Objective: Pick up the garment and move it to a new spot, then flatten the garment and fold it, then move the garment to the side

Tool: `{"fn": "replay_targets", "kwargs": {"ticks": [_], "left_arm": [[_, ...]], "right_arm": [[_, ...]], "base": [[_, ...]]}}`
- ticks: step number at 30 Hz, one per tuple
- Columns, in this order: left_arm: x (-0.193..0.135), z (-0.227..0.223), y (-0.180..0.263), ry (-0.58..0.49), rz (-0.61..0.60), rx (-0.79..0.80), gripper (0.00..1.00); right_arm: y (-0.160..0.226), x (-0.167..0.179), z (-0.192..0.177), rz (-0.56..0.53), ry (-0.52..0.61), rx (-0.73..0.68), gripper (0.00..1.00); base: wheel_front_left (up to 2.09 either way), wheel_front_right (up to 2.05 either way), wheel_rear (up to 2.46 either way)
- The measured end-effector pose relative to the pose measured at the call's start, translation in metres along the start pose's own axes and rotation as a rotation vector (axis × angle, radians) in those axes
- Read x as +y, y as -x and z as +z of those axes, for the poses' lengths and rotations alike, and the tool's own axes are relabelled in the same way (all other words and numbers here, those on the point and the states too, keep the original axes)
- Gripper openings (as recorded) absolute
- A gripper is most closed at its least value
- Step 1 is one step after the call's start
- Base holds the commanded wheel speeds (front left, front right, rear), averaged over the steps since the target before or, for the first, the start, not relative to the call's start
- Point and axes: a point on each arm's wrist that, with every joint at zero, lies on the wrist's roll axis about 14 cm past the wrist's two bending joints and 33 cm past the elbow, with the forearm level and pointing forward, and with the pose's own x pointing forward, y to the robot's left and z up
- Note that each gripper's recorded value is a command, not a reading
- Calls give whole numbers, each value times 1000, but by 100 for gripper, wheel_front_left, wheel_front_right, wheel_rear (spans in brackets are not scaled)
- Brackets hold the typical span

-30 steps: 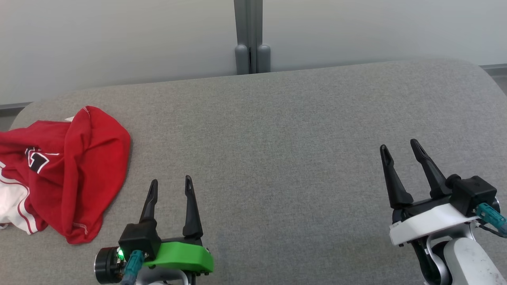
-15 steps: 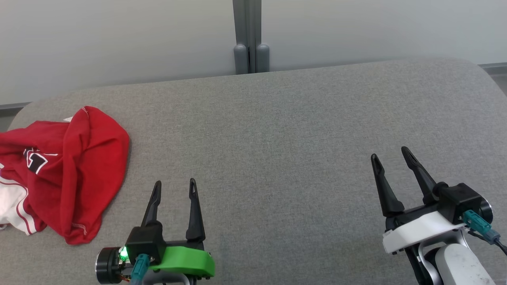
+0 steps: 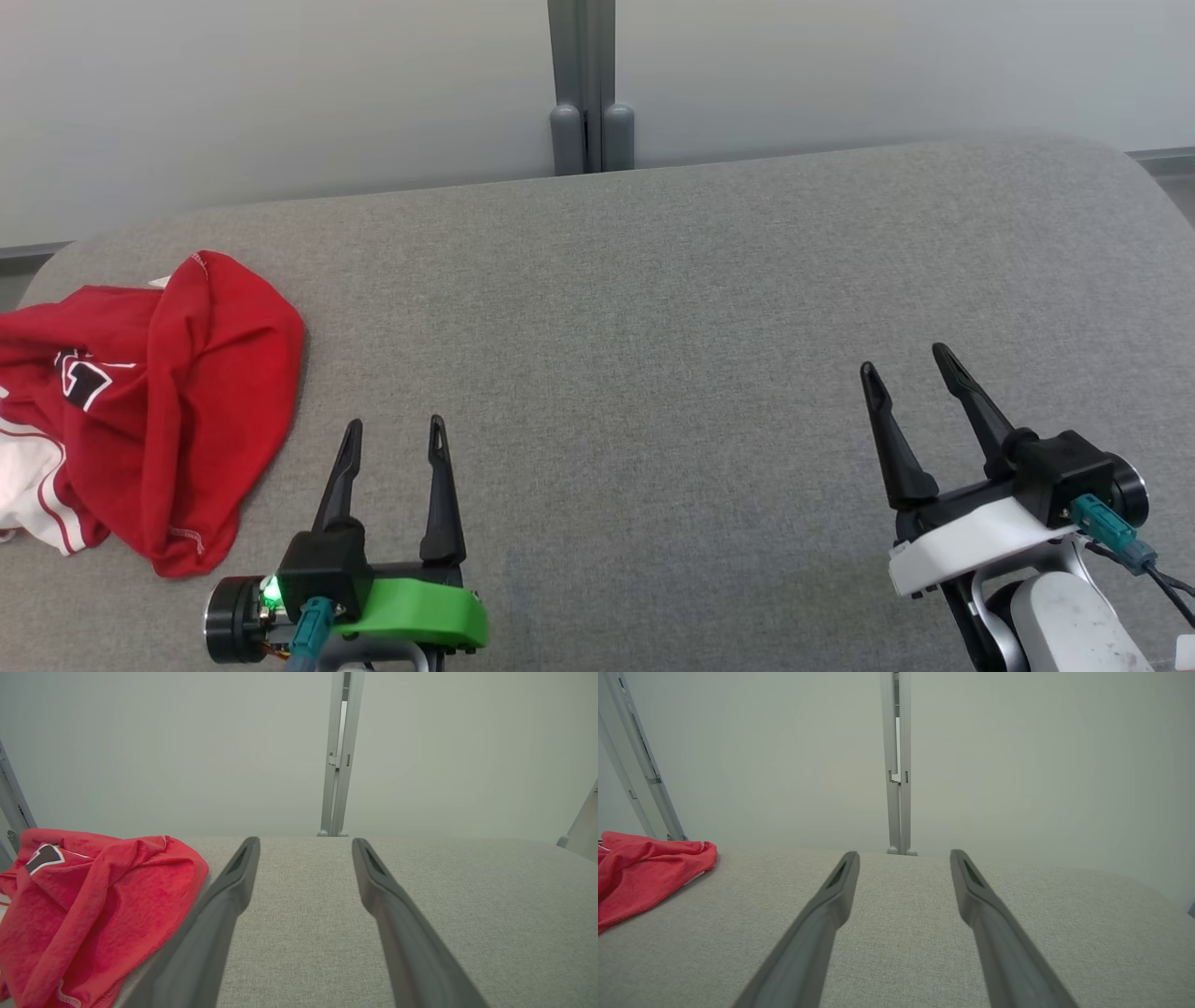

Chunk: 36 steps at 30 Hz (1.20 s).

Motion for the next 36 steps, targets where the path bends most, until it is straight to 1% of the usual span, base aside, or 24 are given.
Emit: {"fn": "replay_targets", "kwargs": {"ticks": [31,36], "left_arm": [[9,1,-2,-21,-22,-13,100],[7,-4,-1,-25,-43,2,100]], "right_arm": [[-5,7,1,0,26,-14,100],[-5,6,0,-8,28,-10,100]], "base": [[0,0,0],[0,0,0]]}}
